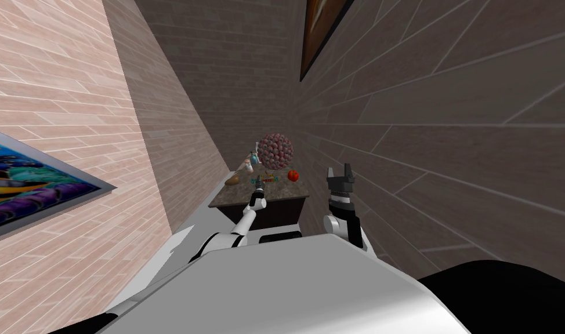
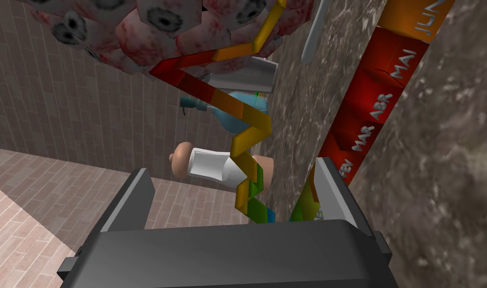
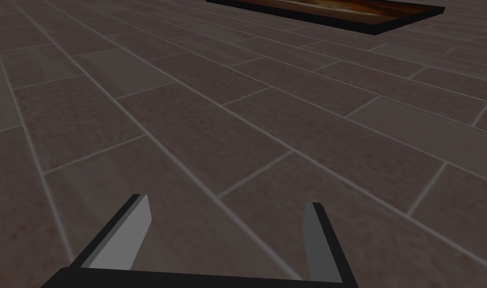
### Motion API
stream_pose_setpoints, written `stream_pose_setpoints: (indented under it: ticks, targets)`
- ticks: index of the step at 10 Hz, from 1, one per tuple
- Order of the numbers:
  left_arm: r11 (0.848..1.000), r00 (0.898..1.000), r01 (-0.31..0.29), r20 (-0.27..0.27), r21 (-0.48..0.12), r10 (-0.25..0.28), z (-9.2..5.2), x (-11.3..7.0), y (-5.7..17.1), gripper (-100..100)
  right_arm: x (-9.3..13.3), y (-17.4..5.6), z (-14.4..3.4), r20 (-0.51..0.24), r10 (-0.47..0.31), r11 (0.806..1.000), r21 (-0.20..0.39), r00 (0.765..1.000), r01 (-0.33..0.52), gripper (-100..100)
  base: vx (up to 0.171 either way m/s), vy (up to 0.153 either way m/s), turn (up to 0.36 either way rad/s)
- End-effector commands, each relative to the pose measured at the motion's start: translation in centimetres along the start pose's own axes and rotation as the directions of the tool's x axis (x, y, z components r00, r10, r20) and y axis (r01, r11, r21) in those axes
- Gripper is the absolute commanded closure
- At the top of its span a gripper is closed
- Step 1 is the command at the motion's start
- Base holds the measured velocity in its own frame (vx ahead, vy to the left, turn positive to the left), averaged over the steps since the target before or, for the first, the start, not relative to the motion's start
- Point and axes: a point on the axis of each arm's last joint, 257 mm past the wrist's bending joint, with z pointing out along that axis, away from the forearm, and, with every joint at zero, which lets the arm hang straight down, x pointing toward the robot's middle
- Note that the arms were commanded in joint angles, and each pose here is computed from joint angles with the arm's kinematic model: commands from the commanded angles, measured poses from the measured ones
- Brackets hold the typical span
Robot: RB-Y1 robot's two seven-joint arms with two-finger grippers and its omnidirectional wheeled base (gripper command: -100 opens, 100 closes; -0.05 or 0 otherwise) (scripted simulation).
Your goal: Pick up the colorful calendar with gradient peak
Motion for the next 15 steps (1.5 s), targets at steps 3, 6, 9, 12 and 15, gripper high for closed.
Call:
stream_pose_setpoints:
  ticks: [3,6,9,12,15]
  targets:
    - [1.0,1.0,0.0,0.0,0.0,0.0,0.0,0.0,0.0,100,0.0,0.0,0.0,0.0,0.0,1.0,0.0,1.0,0.0,0,0.0,0.0,0.0]
    - [1.0,1.0,0.0,0.0,0.0,0.0,0.0,0.0,0.0,100,0.0,0.0,0.0,0.0,0.0,1.0,0.0,1.0,0.0,0,0.0,0.0,0.0]
    - [1.0,1.0,-0.023,0.002,0.009,0.023,0.2,-1.3,-0.6,-100,0.0,0.0,0.0,0.0,0.0,1.0,0.0,1.0,0.0,0,-0.007,0.005,-0.001]
    - [0.998,0.999,-0.055,0.0,0.023,0.055,0.6,-3.1,-1.7,-100,0.0,0.0,0.0,0.0,0.0,1.0,0.0,1.0,0.0,0,-0.039,0.025,-0.003]
    - [0.995,0.996,-0.084,-0.017,0.047,0.085,1.0,-4.4,-3.3,-100,0.0,0.0,0.0,0.0,0.0,1.0,0.0,1.0,0.0,0,-0.076,0.039,-0.011]
